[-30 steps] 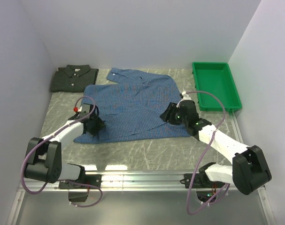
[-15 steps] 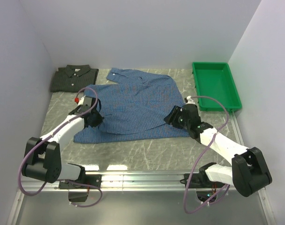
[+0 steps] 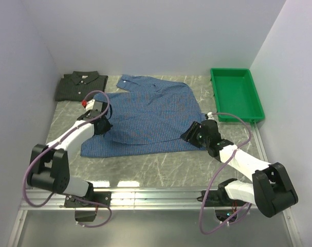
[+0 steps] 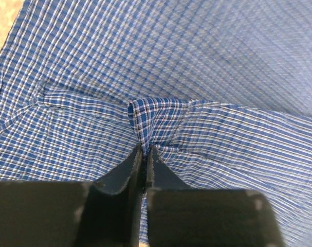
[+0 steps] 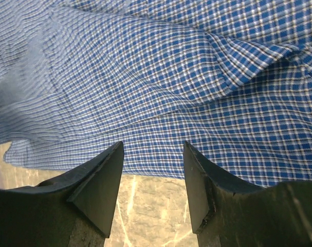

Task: Fold and stack the long sleeve shirts
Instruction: Fold the shirt

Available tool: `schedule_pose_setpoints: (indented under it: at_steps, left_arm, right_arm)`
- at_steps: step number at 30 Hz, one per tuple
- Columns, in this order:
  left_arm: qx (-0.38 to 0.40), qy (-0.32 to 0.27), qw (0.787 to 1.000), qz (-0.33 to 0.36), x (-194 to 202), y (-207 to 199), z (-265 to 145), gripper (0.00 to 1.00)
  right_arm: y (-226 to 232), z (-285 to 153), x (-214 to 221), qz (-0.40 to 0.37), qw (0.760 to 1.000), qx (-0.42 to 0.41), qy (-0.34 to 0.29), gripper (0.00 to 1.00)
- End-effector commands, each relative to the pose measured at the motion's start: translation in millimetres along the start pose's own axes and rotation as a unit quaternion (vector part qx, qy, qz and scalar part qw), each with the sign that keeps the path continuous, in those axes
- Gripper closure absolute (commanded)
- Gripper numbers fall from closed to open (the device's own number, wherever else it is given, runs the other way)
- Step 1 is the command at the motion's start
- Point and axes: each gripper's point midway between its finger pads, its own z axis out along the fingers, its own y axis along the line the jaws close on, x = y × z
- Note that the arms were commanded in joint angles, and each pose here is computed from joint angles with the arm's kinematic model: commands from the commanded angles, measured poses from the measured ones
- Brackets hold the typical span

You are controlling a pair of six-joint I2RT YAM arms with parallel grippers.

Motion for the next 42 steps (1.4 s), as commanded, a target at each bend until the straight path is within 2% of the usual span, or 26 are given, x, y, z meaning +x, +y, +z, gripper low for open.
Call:
schedule_pose_setpoints:
  at_steps: [1,2,5,6,7,8,11,15,16,19,23,27,31,38,39,42]
  left_arm:
    - [-0.048,0.003,0.999,0.002,2.1,12.2,9.1,0.89]
    - [-0.066,0.003,0.998,-0.002,3.7,17.6,11.8,0.85]
    - [-0.077,-0.005,0.997,-0.010,-1.5,19.4,9.6,0.67]
    - [-0.078,-0.011,0.997,-0.014,-6.6,18.0,7.6,0.52]
    - [-0.078,-0.013,0.997,-0.014,-8.7,17.6,5.5,0.47]
    - [-0.077,-0.018,0.997,-0.016,-14.4,16.2,-0.7,0.31]
    - [-0.063,-0.034,0.997,-0.022,-27.4,10.1,-16.4,0.13]
    - [-0.022,-0.058,0.998,-0.029,-39.4,-7.9,-37.5,0.11]
    - [0.003,-0.047,0.998,-0.030,-35.3,-18.0,-39.4,0.12]
    - [0.036,-0.015,0.998,-0.039,-17.4,-33.8,-25.5,0.12]
    - [0.027,0.021,0.998,-0.047,9.6,-32.2,3.1,0.14]
    - [0.012,0.035,0.997,-0.063,23.2,-25.8,25.8,0.16]
    - [-0.003,0.053,0.995,-0.090,33.3,-12.1,43.2,0.17]
    - [-0.022,0.079,0.991,-0.110,52.0,6.7,51.9,0.17]
    - [-0.018,0.075,0.991,-0.111,49.4,5.5,49.1,0.17]
    - [-0.011,0.056,0.992,-0.109,34.5,4.6,31.6,0.14]
  right_arm:
    - [20.2,-6.5,-15.2,-0.007,0.999,-0.040,-0.025,0.43]
    - [24.0,-8.7,-18.1,-0.011,0.999,-0.046,-0.027,0.43]
    - [36.6,-11.9,-22.7,-0.028,0.997,-0.065,-0.024,0.43]
    - [40.3,-12.4,-23.8,-0.031,0.997,-0.070,-0.022,0.42]
    - [44.0,-12.9,-24.3,-0.035,0.996,-0.076,-0.018,0.42]
    - [52.6,-13.5,-25.3,-0.037,0.995,-0.089,-0.010,0.42]
    - [74.1,-15.1,-31.8,-0.043,0.991,-0.123,-0.005,0.42]
    - [97.6,-7.4,-42.8,-0.040,0.988,-0.151,-0.001,0.42]
    - [104.6,-0.3,-48.2,-0.040,0.987,-0.156,-0.002,0.42]
    - [114.1,18.6,-53.3,-0.024,0.986,-0.166,0.004,0.42]
    - [113.2,42.2,-52.7,-0.009,0.985,-0.170,0.007,0.43]
    - [88.5,63.2,-46.7,0.019,0.987,-0.157,0.011,0.43]
    - [44.8,80.5,-35.3,0.053,0.991,-0.123,0.021,0.44]
    - [-20.1,73.8,-33.2,0.112,0.992,-0.052,0.003,0.46]
    - [-27.0,70.4,-38.1,0.103,0.994,-0.036,-0.016,0.47]
    - [-32.9,53.7,-45.7,0.053,0.998,0.017,-0.023,0.47]
